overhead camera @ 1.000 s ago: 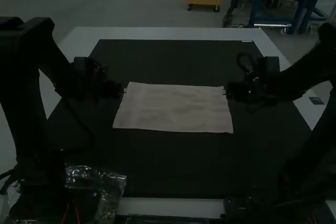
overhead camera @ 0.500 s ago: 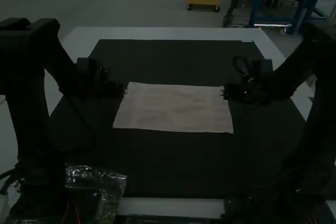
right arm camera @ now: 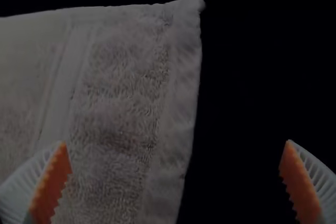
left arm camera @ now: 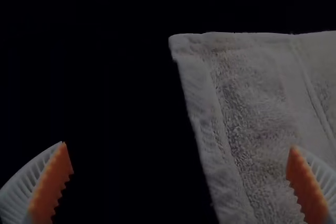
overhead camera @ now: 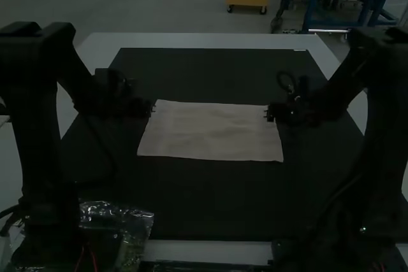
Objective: Fold the towel.
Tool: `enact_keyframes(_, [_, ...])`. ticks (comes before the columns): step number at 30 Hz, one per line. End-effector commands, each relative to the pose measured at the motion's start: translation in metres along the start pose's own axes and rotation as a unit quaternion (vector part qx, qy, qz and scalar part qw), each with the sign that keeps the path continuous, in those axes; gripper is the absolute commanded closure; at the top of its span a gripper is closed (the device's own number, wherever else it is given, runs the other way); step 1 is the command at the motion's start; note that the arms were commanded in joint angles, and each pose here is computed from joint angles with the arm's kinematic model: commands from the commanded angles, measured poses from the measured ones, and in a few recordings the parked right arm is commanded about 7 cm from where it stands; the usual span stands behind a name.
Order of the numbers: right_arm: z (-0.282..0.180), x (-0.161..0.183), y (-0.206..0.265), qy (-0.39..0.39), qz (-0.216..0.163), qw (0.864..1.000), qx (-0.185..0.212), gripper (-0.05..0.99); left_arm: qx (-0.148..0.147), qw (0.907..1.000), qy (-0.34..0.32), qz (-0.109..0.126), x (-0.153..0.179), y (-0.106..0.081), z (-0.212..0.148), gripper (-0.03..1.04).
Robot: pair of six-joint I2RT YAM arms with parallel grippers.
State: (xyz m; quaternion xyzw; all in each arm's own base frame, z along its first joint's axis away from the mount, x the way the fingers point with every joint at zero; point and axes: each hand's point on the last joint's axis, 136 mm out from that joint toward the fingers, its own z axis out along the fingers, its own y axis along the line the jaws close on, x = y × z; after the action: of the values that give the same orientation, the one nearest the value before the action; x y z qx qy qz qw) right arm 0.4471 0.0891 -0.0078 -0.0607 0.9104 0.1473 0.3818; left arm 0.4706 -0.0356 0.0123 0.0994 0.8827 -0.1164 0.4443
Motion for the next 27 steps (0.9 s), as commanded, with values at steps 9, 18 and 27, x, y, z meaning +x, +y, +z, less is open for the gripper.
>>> enact_keyframes(9, [0.018,-0.002,0.019,0.000,-0.015,1.000,-0.015,0.03,0.000,0.9998,0.004,0.017,0.002,0.000,0.013,0.05])
enact_keyframes(18, [0.023,0.007,0.015,0.013,-0.009,1.000,-0.019,0.03,0.019,0.9981,0.022,0.054,0.016,-0.020,0.021,0.21])
enact_keyframes(27, [0.020,0.006,0.016,0.002,-0.013,0.999,-0.049,0.96,0.021,0.9980,0.015,0.059,0.020,-0.021,0.028,0.98])
